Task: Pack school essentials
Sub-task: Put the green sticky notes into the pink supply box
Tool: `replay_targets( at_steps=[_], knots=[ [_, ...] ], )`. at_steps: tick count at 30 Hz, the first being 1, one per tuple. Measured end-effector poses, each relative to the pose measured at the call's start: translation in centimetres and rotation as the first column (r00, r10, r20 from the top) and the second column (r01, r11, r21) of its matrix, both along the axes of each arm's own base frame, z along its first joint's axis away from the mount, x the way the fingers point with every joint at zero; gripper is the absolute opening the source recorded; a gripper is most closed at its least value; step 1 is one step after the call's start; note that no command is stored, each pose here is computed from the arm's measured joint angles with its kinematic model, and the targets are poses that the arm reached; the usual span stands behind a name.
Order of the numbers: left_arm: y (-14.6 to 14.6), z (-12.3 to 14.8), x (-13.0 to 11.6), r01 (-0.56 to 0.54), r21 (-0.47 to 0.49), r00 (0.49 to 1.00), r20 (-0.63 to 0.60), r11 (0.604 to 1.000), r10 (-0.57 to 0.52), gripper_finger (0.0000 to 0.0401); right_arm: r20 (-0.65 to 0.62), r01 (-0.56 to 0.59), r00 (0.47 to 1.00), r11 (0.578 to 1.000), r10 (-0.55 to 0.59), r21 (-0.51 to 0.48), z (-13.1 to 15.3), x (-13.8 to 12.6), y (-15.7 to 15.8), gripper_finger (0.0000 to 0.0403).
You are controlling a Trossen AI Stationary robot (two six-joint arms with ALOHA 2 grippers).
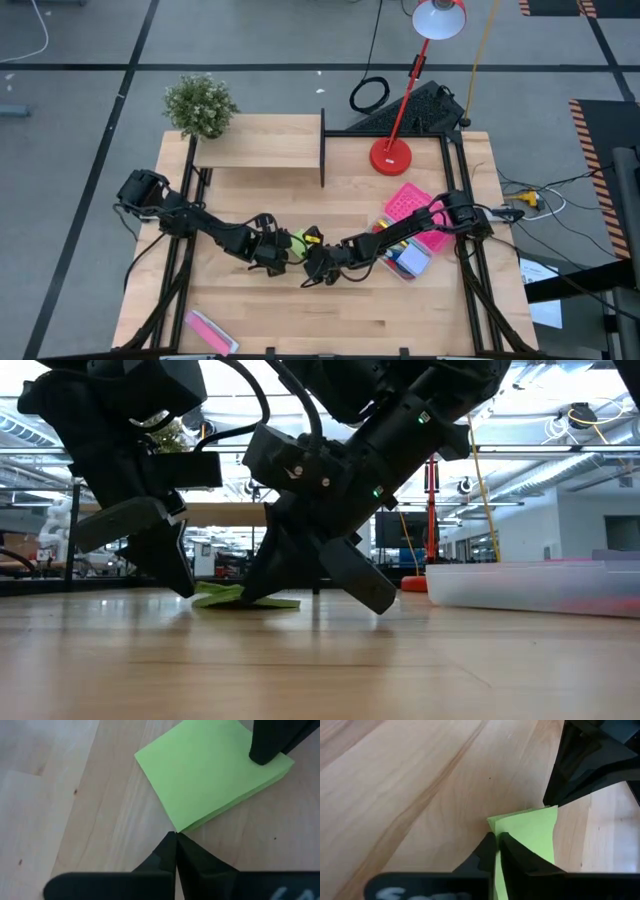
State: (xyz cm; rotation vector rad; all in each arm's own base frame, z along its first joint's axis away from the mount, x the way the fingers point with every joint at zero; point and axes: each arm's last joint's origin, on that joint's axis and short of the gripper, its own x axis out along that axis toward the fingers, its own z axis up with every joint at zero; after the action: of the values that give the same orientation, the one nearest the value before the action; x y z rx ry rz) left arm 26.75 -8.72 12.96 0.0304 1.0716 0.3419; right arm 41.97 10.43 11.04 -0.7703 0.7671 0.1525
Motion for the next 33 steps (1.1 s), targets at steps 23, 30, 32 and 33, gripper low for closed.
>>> replay_targets(
  at_steps=[23,30,32,33],
  knots=[
    [-5.7,6.2,-2.5,0.18,0.181,0.92,0.318,0.967,-0.23,0.0082,-0.03,0.101,0.995,0.99,-0.098,0.1,6.3,-2.6,-0.1,0.0001],
    [-7.3,4.9,0.3,0.215,0.386,0.844,0.388,0.897,-0.37,0.0219,-0.041,0.142,0.99,0.963,-0.136,0.229,8.7,-3.6,-0.4,0.0],
    [-7.5,4.2,0.8,0.199,0.452,0.842,0.376,0.869,-0.388,0.0251,-0.028,0.156,0.988,0.95,-0.154,0.269,9.4,-3.7,-0.4,0.0001],
    [-7.6,3.9,1.2,0.196,0.463,0.836,0.381,0.864,-0.394,0.0263,-0.035,0.172,0.985,0.944,-0.169,0.282,9.6,-3.9,-0.5,0.0001]
  ],
)
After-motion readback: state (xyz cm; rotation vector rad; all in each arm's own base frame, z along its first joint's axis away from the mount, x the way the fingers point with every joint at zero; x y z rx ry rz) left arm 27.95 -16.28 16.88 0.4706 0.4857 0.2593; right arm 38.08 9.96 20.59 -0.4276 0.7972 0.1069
